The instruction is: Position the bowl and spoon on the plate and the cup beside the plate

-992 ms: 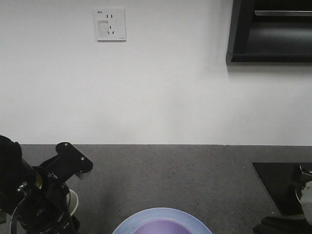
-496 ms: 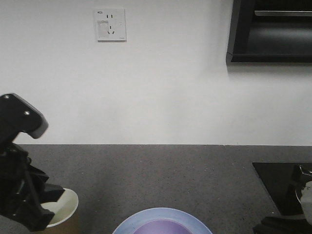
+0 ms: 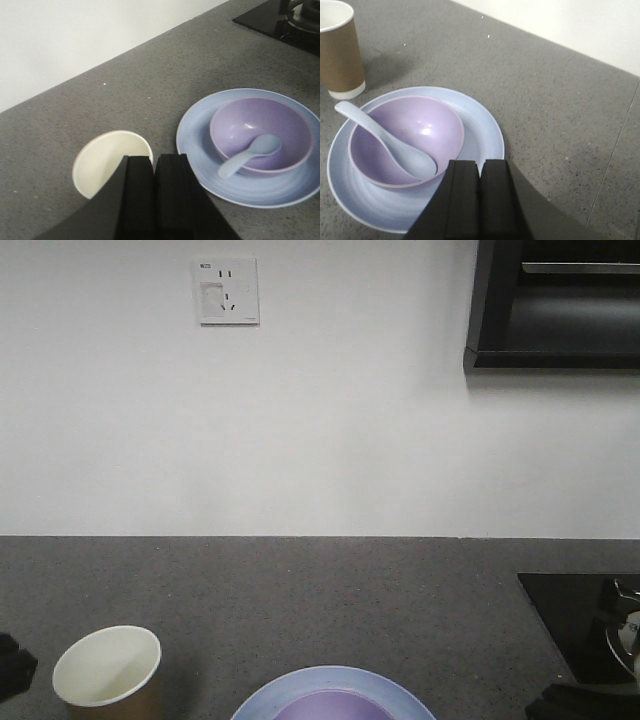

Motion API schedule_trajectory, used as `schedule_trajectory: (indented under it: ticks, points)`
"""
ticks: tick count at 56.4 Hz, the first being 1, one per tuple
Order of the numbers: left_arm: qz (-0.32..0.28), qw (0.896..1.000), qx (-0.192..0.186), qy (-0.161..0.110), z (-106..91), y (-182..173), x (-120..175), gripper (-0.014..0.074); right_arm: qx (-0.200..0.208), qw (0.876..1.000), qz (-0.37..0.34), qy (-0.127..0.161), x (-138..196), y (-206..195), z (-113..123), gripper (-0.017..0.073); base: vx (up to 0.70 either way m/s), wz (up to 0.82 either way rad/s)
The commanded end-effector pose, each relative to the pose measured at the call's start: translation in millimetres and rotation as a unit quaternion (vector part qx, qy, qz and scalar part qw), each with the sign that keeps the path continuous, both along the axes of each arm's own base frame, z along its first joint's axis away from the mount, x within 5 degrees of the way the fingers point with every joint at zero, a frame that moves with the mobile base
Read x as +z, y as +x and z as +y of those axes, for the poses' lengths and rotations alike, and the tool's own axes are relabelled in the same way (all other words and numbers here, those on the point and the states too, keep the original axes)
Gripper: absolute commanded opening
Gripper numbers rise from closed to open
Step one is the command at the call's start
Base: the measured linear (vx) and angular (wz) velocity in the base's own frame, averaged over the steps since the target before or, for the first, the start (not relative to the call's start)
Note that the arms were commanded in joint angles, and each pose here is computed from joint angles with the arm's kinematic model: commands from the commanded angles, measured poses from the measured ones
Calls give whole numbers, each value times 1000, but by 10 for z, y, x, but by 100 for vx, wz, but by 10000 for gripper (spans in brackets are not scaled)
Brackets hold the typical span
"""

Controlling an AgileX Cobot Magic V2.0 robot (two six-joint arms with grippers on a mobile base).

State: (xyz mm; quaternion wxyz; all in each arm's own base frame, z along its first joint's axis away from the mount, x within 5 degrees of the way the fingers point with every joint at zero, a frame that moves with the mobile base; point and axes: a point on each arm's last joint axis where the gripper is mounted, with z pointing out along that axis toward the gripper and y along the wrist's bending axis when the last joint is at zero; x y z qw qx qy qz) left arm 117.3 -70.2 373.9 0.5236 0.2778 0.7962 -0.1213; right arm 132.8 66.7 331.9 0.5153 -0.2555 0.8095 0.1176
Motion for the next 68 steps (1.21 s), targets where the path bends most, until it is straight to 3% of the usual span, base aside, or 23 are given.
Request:
schedule_trajectory:
  ticks: [1,9,16,60,68]
  points:
    - [-54,996,5,-69,29,-83,5,-6,-21,995,-88,40,154,-51,-59,-8,0,0]
    - [-79,990,12,-115,82,-179,-190,-6,-36,987,-141,61,108,-184,-142,-8,0,0]
    - [-101,987,18,-127,101,-188,-233,-6,-38,985,-156,65,103,-238,-169,-8,0,0]
    - [-95,988,18,-123,101,-188,-282,-6,-37,985,-154,65,93,-254,-173,-8,0,0]
    - [-124,987,28,-94,151,-192,-471,-6,-37,985,-154,65,92,-254,-173,-8,0,0]
